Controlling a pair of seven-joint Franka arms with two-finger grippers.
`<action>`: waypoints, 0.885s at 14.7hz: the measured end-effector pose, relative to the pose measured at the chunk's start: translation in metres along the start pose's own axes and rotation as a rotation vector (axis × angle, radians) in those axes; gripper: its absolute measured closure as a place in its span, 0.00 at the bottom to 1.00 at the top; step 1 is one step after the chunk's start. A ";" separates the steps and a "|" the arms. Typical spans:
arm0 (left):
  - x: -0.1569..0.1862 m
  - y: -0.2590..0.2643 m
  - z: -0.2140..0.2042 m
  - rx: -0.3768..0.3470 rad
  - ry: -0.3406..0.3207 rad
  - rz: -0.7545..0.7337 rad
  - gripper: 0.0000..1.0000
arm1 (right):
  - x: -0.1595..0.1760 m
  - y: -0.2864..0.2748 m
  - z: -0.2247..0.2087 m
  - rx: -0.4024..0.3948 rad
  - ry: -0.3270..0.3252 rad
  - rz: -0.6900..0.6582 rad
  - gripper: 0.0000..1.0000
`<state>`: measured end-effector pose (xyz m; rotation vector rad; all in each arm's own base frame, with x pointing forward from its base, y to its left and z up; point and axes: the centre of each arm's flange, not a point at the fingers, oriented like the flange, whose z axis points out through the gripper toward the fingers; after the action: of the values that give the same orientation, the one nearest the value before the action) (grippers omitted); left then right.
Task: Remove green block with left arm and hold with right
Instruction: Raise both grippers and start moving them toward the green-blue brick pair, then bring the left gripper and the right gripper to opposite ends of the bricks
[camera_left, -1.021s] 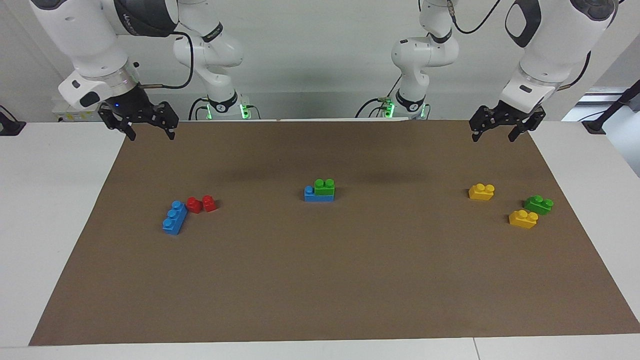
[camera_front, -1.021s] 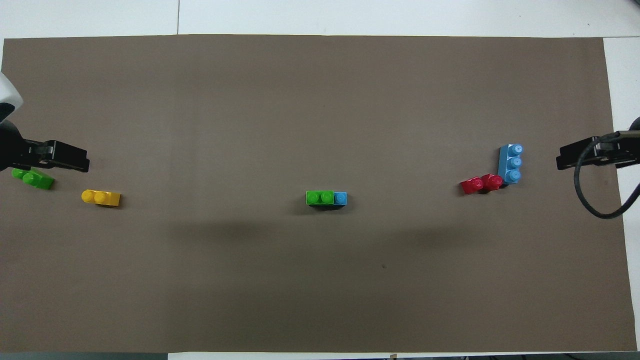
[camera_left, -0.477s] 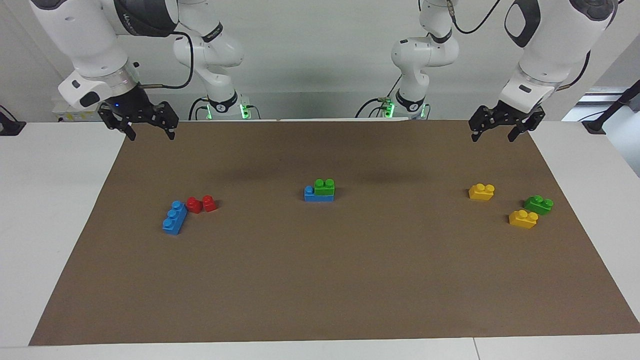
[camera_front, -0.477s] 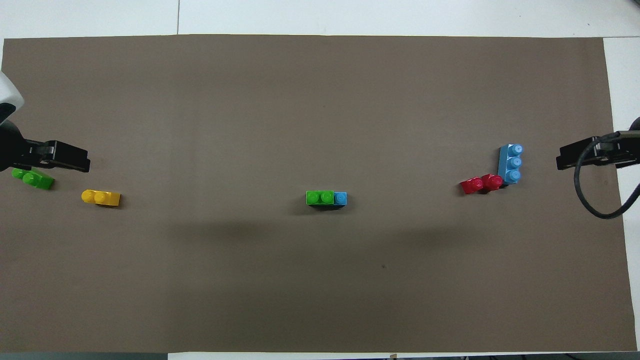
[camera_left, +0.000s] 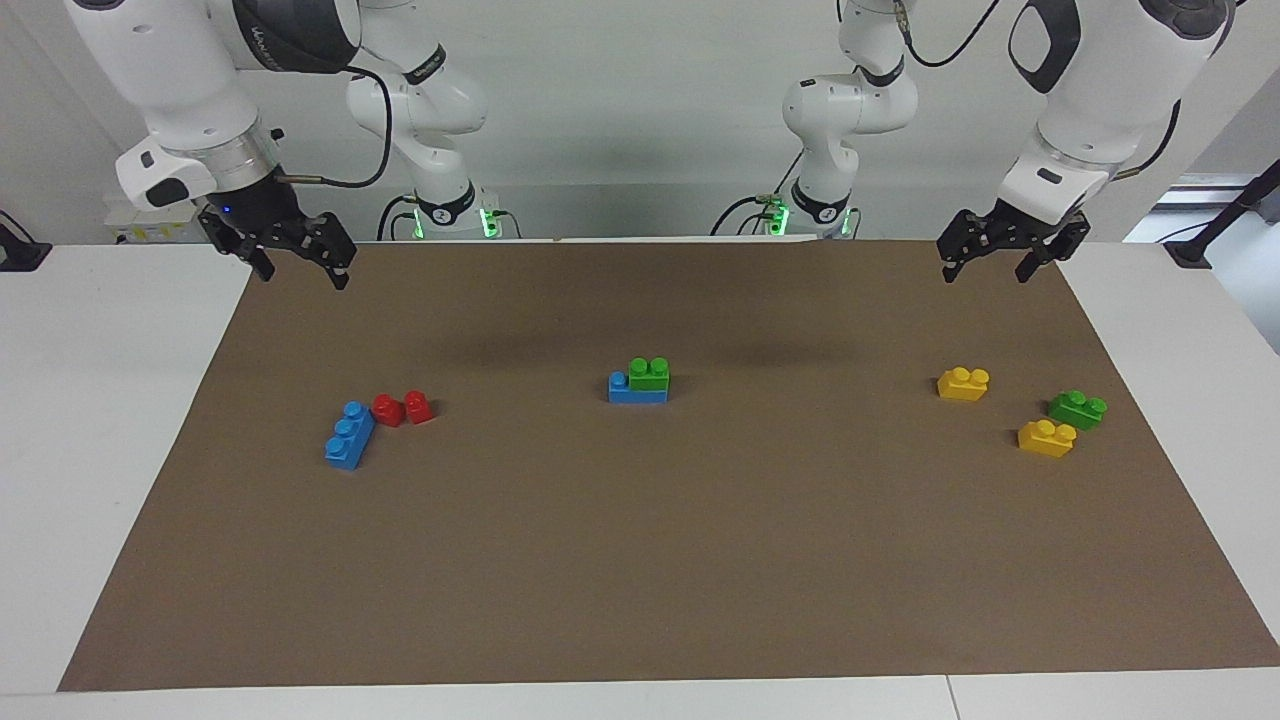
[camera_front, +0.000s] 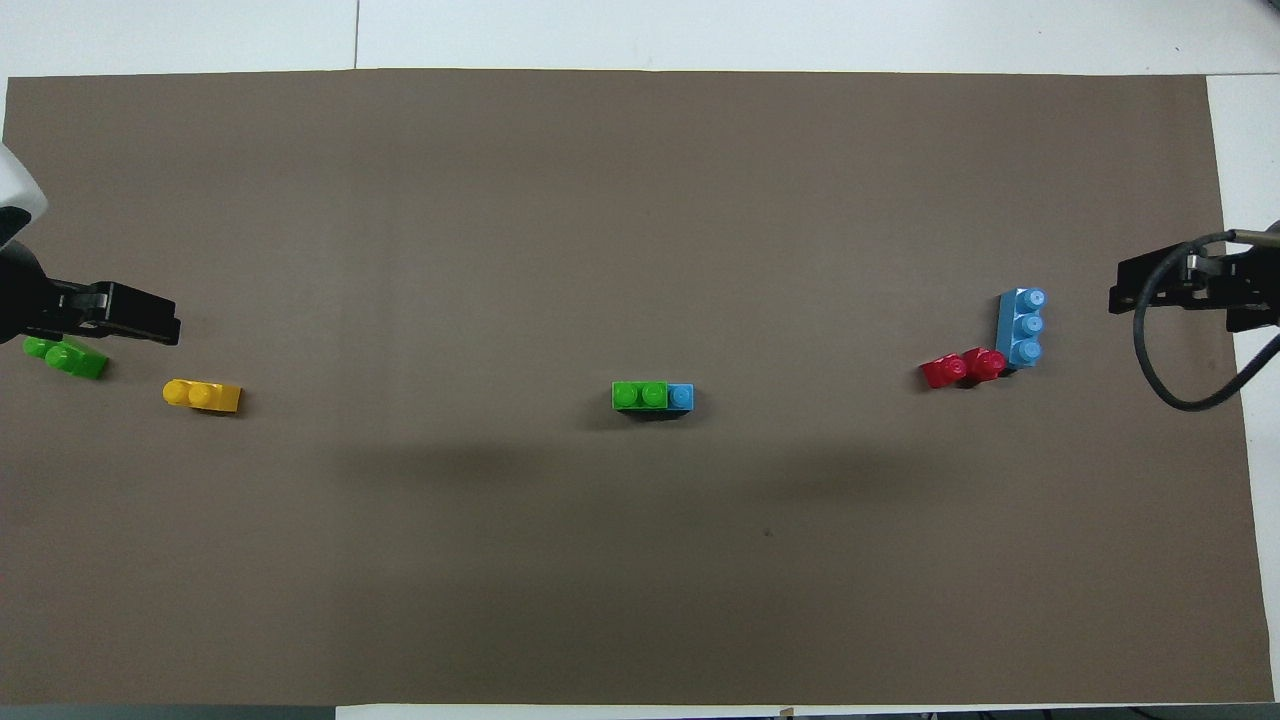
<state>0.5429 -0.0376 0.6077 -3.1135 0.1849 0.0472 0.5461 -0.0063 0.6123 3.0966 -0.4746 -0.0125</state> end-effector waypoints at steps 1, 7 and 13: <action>-0.001 0.001 -0.001 0.000 0.000 0.002 0.00 | -0.001 -0.004 0.001 0.001 -0.001 0.096 0.00; -0.004 0.013 0.002 0.001 -0.016 0.005 0.00 | -0.010 -0.033 0.022 0.089 -0.098 0.594 0.00; -0.011 0.064 0.010 -0.004 -0.037 -0.112 0.00 | -0.025 -0.084 0.059 0.161 -0.226 0.887 0.00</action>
<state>0.5238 -0.0993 0.5965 -3.1175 0.0092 0.1037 0.5466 0.0808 0.5524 2.7265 -1.8611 -0.3247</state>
